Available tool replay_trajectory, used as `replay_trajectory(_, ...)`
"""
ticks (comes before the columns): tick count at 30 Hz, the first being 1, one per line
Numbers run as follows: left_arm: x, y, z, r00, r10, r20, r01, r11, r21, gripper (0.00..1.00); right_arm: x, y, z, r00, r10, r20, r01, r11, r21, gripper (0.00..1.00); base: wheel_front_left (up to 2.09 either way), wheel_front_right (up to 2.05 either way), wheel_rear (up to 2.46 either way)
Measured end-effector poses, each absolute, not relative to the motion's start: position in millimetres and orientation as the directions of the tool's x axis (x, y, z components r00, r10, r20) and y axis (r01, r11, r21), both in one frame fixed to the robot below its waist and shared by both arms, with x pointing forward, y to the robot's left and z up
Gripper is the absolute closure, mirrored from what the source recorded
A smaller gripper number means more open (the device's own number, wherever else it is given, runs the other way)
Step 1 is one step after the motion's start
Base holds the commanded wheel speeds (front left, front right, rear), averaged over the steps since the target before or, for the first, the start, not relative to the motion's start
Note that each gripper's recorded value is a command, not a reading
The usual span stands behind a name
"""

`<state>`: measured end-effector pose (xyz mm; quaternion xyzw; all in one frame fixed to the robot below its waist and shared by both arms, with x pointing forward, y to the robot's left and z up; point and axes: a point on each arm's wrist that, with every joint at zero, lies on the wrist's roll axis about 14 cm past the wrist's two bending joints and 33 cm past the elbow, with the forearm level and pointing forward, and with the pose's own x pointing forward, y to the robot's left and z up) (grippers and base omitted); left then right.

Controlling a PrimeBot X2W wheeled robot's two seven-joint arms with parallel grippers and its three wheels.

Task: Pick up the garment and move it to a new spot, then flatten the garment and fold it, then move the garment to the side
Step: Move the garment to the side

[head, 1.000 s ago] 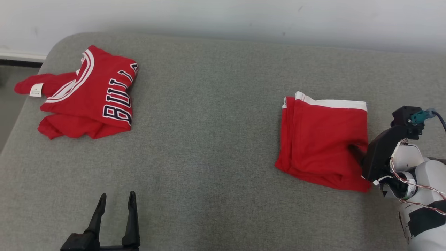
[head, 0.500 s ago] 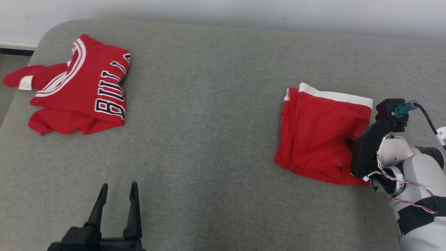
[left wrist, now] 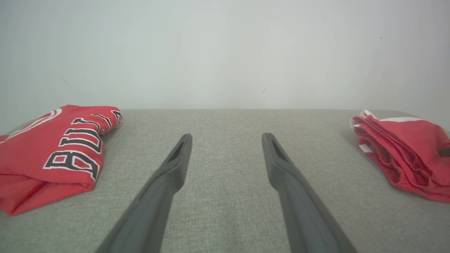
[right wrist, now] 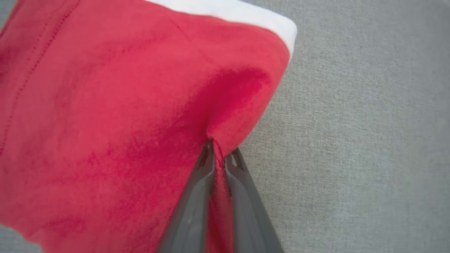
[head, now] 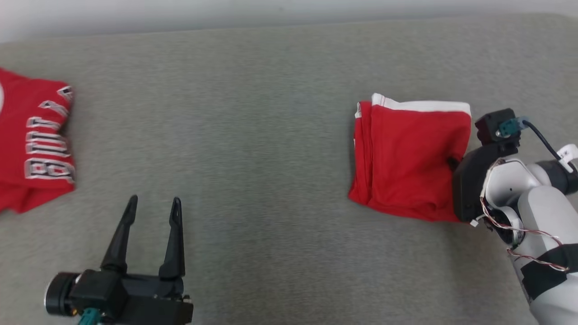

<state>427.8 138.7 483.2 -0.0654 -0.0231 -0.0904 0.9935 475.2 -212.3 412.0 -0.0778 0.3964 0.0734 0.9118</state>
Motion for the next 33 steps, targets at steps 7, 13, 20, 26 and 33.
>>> replay_trajectory(7,454.0,75.2,494.5,0.919,-0.373,0.127,0.387,0.917,-0.101,0.00,464.6,-267.2,424.0,0.716,-0.045,-0.697,-0.140,0.968,-0.206,1.00,0.00,0.00,0.00)
replay_trajectory(13,462.4,23.2,494.2,0.839,-0.517,0.167,0.538,0.833,-0.124,0.00,446.5,-316.1,426.8,0.716,-0.144,-0.683,-0.088,0.952,-0.293,1.00,0.00,0.00,0.00)
replay_trajectory(20,464.4,-13.0,468.6,0.764,-0.630,0.144,0.646,0.748,-0.151,0.00,423.0,-371.4,423.6,0.677,-0.266,-0.686,-0.013,0.928,-0.372,1.00,0.00,0.00,0.00)
replay_trajectory(26,464.8,-31.6,444.7,0.720,-0.686,0.102,0.692,0.698,-0.186,0.00,430.2,-401.1,434.6,0.691,-0.334,-0.642,0.003,0.888,-0.459,1.00,0.00,0.00,0.00)
replay_trajectory(33,467.1,-41.6,430.0,0.690,-0.718,0.088,0.718,0.663,-0.213,0.00,440.2,-423.0,443.1,0.711,-0.385,-0.588,0.014,0.844,-0.536,1.00,0.00,0.00,0.00)
